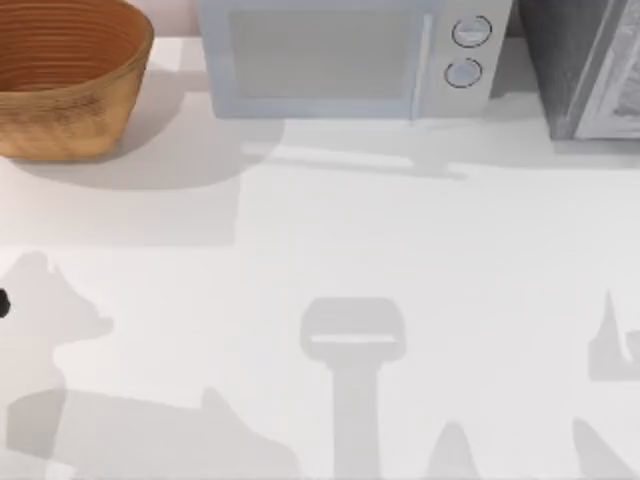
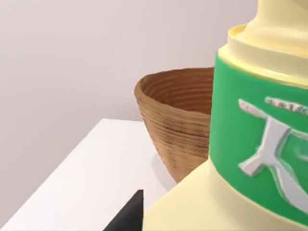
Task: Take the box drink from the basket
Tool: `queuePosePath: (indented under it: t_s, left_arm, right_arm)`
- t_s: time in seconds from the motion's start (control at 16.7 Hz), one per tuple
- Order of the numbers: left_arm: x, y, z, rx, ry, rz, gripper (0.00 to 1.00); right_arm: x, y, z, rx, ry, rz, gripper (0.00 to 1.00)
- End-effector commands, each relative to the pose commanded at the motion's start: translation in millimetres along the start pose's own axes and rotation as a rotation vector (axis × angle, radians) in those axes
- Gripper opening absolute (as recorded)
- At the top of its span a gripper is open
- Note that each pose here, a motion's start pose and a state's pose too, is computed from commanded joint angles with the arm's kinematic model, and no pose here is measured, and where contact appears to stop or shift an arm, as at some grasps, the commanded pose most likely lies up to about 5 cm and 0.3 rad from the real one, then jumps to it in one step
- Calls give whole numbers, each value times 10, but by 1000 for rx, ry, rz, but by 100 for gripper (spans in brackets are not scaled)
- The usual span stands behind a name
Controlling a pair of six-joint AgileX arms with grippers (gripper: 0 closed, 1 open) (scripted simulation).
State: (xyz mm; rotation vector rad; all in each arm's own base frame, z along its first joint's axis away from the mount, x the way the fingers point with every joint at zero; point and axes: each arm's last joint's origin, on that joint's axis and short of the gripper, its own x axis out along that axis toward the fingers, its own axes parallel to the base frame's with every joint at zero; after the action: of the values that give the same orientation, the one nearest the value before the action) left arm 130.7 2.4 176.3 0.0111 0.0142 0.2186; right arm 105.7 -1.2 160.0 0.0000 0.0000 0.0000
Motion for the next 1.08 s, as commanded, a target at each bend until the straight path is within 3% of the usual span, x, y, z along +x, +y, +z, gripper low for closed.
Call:
queuePosePath:
  t_s: [0.72,1.08]
  left_arm:
    - [465,-88,129,-17,-30,322,0]
    - [487,-86,92,-9,-19,352,0]
  right_arm:
    - [0,0,0,0,0,0,100]
    - [0,0,0,0,0,0,100]
